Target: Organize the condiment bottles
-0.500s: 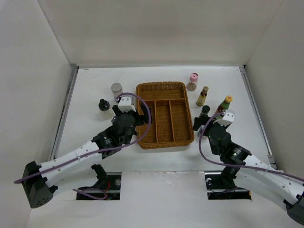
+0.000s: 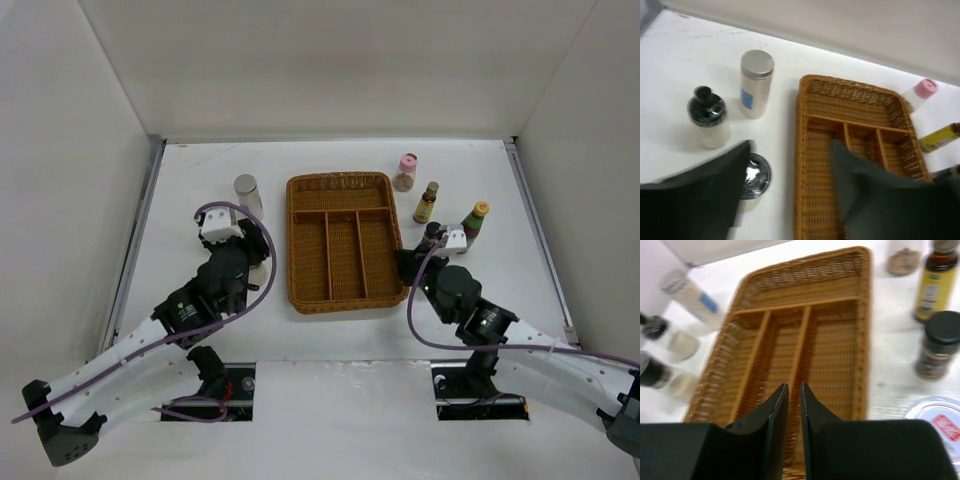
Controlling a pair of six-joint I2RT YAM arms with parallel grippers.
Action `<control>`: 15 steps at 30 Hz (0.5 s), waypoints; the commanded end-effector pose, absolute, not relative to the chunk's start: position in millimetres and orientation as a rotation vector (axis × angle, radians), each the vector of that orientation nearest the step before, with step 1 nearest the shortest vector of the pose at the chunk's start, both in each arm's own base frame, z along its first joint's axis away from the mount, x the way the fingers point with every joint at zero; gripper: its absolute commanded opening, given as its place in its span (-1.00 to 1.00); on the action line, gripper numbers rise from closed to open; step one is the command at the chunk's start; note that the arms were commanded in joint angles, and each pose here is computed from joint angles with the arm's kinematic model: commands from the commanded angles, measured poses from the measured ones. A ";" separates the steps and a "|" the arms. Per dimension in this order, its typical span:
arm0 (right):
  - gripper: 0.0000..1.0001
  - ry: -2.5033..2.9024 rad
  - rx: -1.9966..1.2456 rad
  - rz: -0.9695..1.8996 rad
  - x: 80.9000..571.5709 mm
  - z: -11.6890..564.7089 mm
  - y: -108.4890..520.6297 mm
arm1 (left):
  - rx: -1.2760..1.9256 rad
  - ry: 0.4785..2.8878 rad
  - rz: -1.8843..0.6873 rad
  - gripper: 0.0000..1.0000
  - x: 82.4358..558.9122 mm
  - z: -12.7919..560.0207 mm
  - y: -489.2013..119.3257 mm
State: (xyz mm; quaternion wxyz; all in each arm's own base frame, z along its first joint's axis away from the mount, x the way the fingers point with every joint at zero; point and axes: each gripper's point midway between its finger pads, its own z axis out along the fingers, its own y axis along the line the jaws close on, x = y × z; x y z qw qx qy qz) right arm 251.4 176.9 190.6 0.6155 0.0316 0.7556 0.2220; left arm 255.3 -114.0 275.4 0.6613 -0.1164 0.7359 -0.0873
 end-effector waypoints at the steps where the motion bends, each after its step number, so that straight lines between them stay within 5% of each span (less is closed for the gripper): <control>1: -0.62 1.644 0.015 0.670 242.4 228.1 203.5 | -0.280 1.664 -0.100 -0.21 250.8 288.1 -94.4; 3: -0.53 1.651 -0.005 0.680 239.8 225.4 209.8 | -0.258 1.697 -0.050 -0.08 251.7 282.9 -93.7; 7: 0.15 1.673 -0.033 0.677 237.6 219.3 217.9 | -0.197 1.789 0.057 0.54 258.2 257.5 -100.7; 10: 0.47 1.672 -0.036 0.684 236.9 217.5 220.9 | -0.186 1.839 0.106 0.62 265.8 237.6 -105.3; 15: 0.66 1.692 -0.042 0.677 238.3 208.8 224.0 | -0.250 1.887 0.126 0.64 264.5 206.7 -100.5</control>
